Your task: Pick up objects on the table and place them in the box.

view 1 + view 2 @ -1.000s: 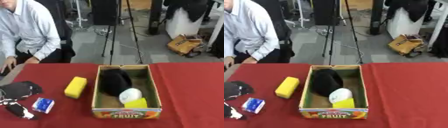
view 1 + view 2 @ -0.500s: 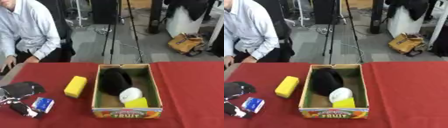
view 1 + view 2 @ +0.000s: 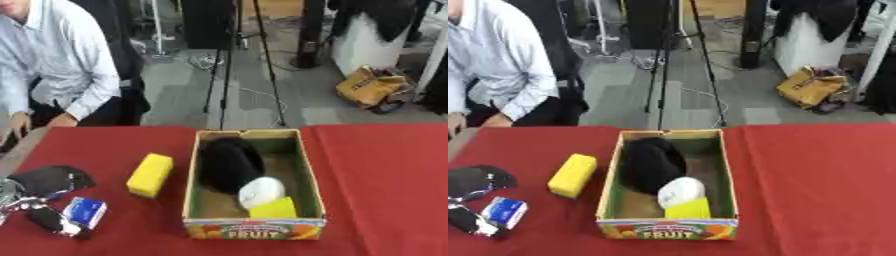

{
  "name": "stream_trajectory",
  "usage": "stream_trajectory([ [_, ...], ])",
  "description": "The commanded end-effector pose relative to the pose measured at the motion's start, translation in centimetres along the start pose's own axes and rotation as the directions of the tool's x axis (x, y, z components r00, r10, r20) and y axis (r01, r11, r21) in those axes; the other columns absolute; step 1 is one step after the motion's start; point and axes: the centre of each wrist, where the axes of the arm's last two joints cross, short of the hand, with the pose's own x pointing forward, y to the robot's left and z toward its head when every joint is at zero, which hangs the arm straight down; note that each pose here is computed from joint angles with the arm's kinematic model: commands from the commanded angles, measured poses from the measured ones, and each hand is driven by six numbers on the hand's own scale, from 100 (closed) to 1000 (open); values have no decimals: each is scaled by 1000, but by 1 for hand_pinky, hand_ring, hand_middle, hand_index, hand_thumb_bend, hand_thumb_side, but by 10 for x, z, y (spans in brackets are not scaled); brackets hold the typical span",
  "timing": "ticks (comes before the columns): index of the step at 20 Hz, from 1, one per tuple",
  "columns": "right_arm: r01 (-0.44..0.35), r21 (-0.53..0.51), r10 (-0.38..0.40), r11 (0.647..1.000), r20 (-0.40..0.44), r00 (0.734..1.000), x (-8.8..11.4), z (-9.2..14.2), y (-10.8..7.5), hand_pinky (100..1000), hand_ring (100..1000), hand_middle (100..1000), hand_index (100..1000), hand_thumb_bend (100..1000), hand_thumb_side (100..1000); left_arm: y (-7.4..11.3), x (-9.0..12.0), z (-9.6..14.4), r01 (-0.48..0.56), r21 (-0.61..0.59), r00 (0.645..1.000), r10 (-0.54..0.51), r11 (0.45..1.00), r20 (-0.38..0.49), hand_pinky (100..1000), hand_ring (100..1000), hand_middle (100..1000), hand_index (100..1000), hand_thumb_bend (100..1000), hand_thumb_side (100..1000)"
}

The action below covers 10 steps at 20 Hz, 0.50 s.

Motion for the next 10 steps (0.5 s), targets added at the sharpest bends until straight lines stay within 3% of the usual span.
stream_trajectory([
  [1,15,-16,-14,1000,49,999,4,-11,-2,786,780,646,637,100,1000,10,-12,6,21,-23,999,-21,1000,-30,1000,971,912,965,877,895],
  [6,11,-25,-10,1000,48,999,4,-11,-3,786,778,642,636,100,1000,11,-14,5,-11,-109,999,7,994,-41,1000,989,934,948,852,862],
  [10,6,-29,-5,1000,48,999,4,-11,-3,784,775,637,631,100,1000,16,-16,6,-45,-187,997,33,981,-64,1000,995,944,946,815,713],
])
